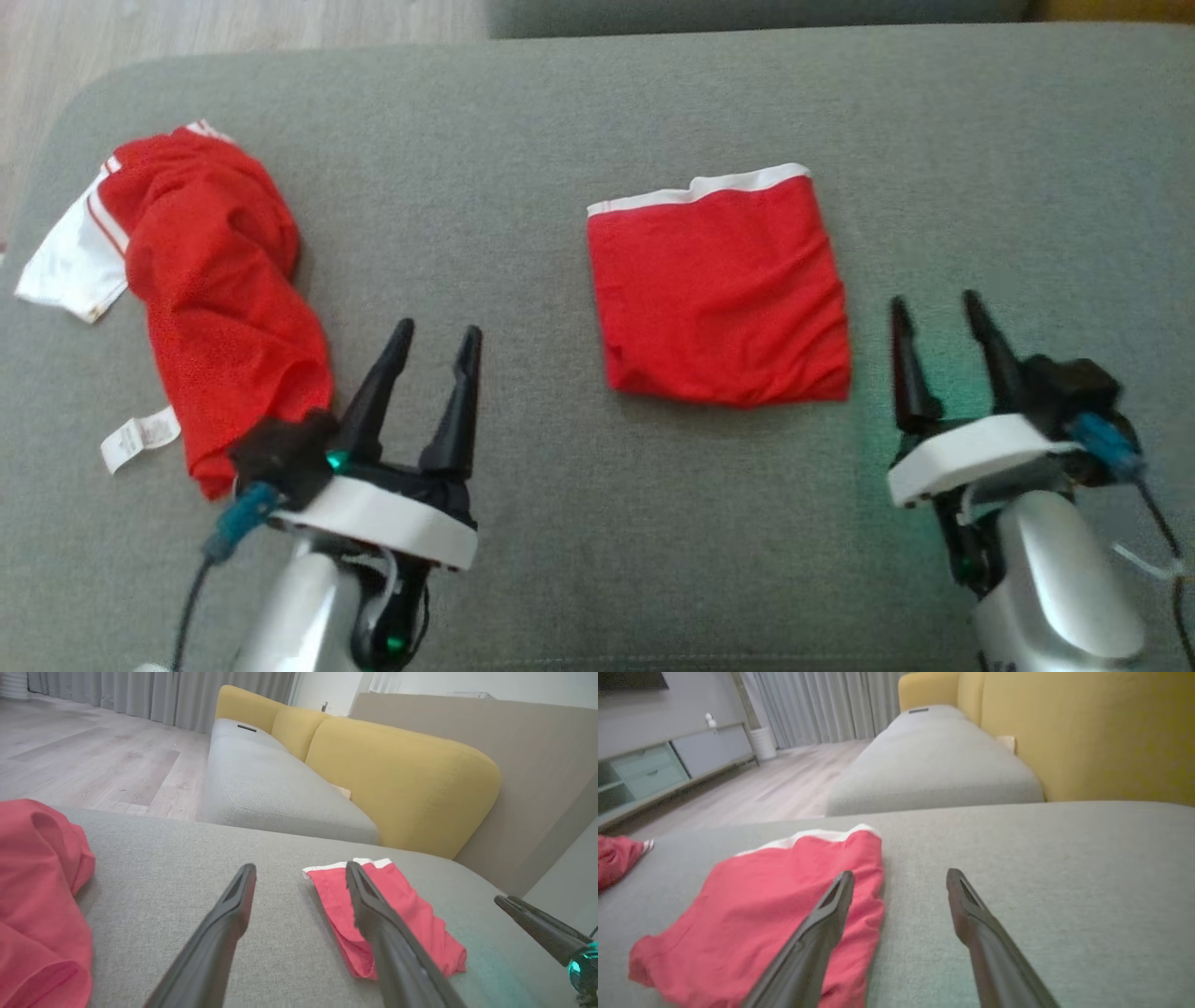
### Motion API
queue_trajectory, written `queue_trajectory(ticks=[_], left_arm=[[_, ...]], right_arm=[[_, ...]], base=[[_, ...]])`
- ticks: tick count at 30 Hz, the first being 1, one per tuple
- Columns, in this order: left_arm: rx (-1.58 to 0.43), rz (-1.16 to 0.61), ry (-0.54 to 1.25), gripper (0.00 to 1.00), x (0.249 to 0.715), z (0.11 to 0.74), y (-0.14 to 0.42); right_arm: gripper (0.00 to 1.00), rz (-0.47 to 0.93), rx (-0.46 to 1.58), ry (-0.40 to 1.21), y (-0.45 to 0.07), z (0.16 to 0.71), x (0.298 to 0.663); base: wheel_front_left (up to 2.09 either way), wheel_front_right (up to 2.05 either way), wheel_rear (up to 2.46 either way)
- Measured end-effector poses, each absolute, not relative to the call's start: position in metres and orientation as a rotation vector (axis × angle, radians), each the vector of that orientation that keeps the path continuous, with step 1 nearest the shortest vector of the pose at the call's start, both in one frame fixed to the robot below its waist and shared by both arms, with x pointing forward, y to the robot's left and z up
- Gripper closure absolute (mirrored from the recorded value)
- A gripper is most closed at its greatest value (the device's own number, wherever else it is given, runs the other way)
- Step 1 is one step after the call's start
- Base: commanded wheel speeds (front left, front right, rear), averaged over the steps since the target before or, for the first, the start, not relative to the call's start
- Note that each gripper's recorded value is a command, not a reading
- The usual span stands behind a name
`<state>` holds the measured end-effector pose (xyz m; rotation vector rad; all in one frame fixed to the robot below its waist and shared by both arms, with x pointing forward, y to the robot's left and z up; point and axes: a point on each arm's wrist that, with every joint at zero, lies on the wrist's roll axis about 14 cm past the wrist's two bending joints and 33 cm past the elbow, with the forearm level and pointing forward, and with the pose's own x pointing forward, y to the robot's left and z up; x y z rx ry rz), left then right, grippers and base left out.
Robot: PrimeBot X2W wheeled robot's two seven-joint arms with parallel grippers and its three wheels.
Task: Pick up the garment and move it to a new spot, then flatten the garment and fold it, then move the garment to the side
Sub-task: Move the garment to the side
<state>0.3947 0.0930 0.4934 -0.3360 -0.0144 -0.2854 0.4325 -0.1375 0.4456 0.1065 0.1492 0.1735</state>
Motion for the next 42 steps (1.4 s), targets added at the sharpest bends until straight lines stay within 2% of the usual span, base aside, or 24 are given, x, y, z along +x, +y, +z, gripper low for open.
queue_trajectory(ticks=[3, 9, 23, 24, 25, 26, 35, 42], left_arm=[[-0.274, -0.322, -0.004, 0.0, 0.392, 0.489, 0.084], [-0.292, -0.3, 0.002, 0.0, 0.396, 0.487, 0.091], [-0.292, -0.218, 0.047, 0.0, 0.393, 0.471, 0.116], [-0.291, -0.217, 0.046, 0.0, 0.393, 0.471, 0.116], [-0.291, -0.217, 0.046, 0.0, 0.393, 0.471, 0.116], [-0.291, -0.218, 0.045, 0.0, 0.394, 0.471, 0.116], [-0.334, -0.263, 0.03, 0.0, 0.402, 0.477, 0.1], [-0.341, -0.379, 0.021, 0.0, 0.41, 0.483, 0.061]], right_arm=[[0.0, 0.219, 0.088, 0.237, -0.122, 0.427, 0.433], [0.0, 0.251, 0.112, 0.359, -0.105, 0.403, 0.448], [0.0, 0.295, 0.039, 0.518, -0.083, 0.368, 0.48], [0.1, 0.298, 0.036, 0.522, -0.082, 0.368, 0.482], [0.69, 0.298, 0.036, 0.522, -0.082, 0.368, 0.482], [1.0, 0.302, 0.031, 0.521, -0.081, 0.369, 0.484], [1.0, 0.332, -0.097, 0.46, -0.09, 0.384, 0.48], [1.0, 0.289, -0.285, 0.451, -0.153, 0.396, 0.471]], base=[[0.0, 0.0, 0.0], [0.0, 0.0, 0.0], [0.0, 0.0, 0.0], [0.0, 0.0, 0.0], [0.0, 0.0, 0.0], [0.0, 0.0, 0.0], [0.0, 0.0, 0.0], [0.0, 0.0, 0.0]])
